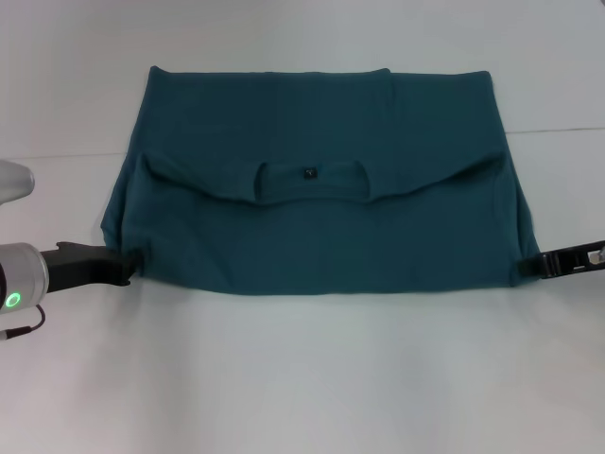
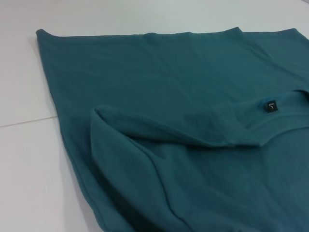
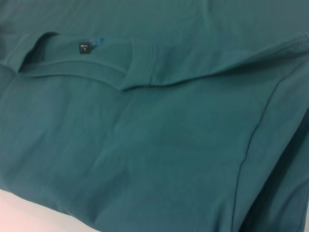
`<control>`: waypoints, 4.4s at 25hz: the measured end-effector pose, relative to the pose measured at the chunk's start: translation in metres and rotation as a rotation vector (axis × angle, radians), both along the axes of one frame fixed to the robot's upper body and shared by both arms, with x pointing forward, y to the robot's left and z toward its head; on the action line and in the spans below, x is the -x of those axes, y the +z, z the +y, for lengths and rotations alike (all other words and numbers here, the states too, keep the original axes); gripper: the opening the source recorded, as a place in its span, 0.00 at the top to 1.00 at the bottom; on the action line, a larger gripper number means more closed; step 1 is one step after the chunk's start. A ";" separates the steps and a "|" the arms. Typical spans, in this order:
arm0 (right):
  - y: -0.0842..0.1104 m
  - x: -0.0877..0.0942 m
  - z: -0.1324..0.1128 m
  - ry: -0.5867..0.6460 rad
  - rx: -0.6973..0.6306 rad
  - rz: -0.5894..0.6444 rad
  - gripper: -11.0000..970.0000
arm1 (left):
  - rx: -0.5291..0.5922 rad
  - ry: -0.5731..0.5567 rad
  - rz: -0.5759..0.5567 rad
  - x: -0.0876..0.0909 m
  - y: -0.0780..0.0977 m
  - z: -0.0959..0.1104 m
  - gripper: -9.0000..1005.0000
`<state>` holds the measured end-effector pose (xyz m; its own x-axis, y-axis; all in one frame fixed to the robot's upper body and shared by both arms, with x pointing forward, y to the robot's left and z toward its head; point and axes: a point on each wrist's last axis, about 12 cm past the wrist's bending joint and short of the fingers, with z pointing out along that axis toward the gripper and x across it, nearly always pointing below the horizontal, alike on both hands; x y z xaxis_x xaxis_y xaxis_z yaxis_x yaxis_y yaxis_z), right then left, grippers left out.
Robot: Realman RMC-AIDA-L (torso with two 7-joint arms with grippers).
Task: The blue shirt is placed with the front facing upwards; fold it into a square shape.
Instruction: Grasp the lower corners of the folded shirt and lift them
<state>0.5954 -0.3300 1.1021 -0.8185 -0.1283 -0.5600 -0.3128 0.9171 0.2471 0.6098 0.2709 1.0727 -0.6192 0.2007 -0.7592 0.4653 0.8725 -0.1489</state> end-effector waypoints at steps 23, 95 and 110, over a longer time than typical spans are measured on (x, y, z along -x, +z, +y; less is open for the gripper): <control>-0.011 0.016 0.003 0.101 -0.046 -0.085 0.94 | 0.081 0.009 -0.042 0.038 -0.009 0.035 0.94; -0.028 0.148 -0.032 0.435 -0.292 -0.229 0.96 | 0.327 -0.001 -0.124 0.201 -0.053 0.092 0.94; -0.039 0.174 -0.039 0.413 -0.349 -0.234 0.96 | 0.349 -0.007 -0.131 0.227 -0.056 0.094 0.94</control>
